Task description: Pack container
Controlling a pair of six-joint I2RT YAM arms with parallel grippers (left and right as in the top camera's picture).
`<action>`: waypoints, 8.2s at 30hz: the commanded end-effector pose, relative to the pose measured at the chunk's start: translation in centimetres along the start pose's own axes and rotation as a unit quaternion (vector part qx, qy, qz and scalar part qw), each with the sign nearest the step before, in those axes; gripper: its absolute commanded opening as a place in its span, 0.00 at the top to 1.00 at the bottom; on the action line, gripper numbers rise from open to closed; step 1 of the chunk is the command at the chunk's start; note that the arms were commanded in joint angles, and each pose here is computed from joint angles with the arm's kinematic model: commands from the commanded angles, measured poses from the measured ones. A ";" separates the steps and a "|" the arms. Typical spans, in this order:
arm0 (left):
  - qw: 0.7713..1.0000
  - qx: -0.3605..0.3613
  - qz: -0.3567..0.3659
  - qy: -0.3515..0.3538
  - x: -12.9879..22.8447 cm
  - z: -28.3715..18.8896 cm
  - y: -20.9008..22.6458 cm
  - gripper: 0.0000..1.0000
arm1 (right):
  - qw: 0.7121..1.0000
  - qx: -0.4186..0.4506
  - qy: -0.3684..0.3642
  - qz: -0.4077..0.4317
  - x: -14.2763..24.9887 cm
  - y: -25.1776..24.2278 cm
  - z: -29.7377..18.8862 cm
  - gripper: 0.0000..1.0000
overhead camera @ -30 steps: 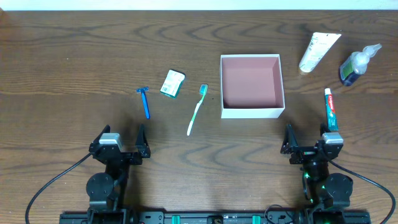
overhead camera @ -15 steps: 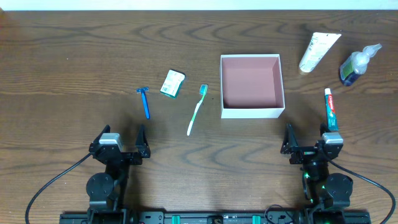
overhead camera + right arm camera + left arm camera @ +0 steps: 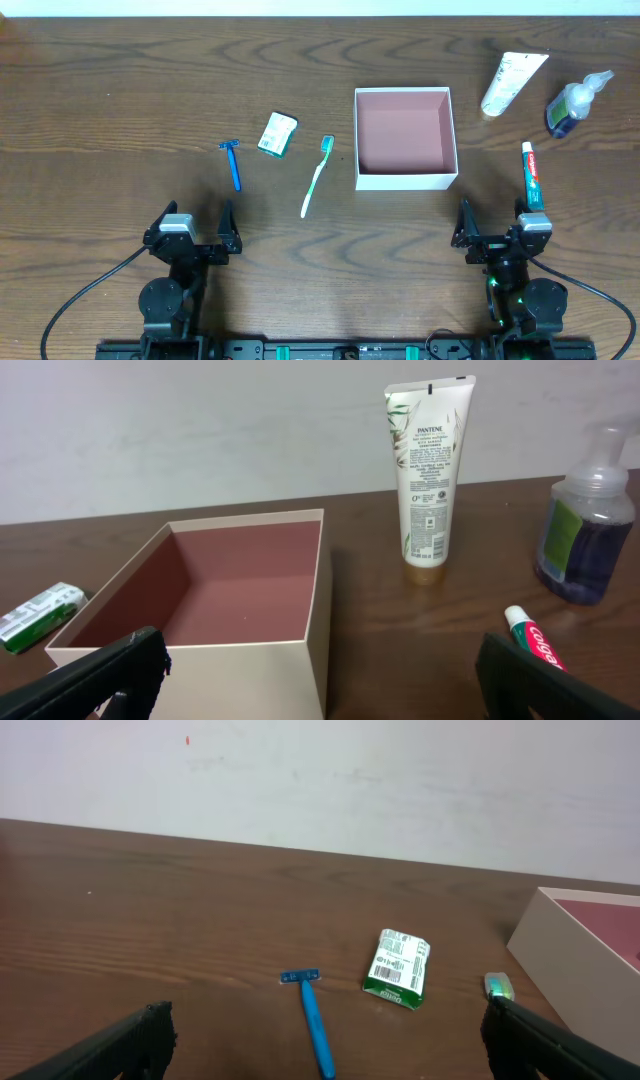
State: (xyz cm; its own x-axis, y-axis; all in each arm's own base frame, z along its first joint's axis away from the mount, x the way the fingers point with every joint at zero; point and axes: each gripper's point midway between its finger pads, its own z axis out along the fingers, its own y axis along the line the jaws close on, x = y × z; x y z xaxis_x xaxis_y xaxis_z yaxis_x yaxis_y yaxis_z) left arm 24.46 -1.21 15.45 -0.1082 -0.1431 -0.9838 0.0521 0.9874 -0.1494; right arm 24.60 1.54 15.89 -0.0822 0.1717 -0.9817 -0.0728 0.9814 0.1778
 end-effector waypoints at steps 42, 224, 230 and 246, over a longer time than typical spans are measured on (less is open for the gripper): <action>1.000 -0.004 0.001 0.023 1.5 0.1 0.3 0.02 | 1.000 0.001 -0.002 -0.007 0.0 -0.1 0.0 0.01; 1.000 -0.004 0.001 0.023 1.5 0.1 0.3 0.02 | 0.900 -0.173 0.400 0.019 -12.8 8.8 6.4 0.01; 1.000 -0.004 0.001 0.023 1.5 0.1 0.3 0.02 | 0.910 -0.096 0.392 0.100 -13.0 7.1 8.9 0.01; 1.000 -0.004 0.001 0.023 1.5 0.1 0.3 0.02 | 0.902 0.210 0.251 0.282 -19.2 -6.7 15.2 0.01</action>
State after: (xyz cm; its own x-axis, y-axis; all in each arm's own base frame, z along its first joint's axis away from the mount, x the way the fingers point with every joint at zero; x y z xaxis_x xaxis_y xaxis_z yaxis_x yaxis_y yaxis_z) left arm 24.46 -1.15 15.44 -0.1085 -0.1432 -0.9837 0.0489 0.9876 -0.1491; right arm 40.95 -4.99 35.61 -0.4635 0.6002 -0.6519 0.3480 0.7999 0.4890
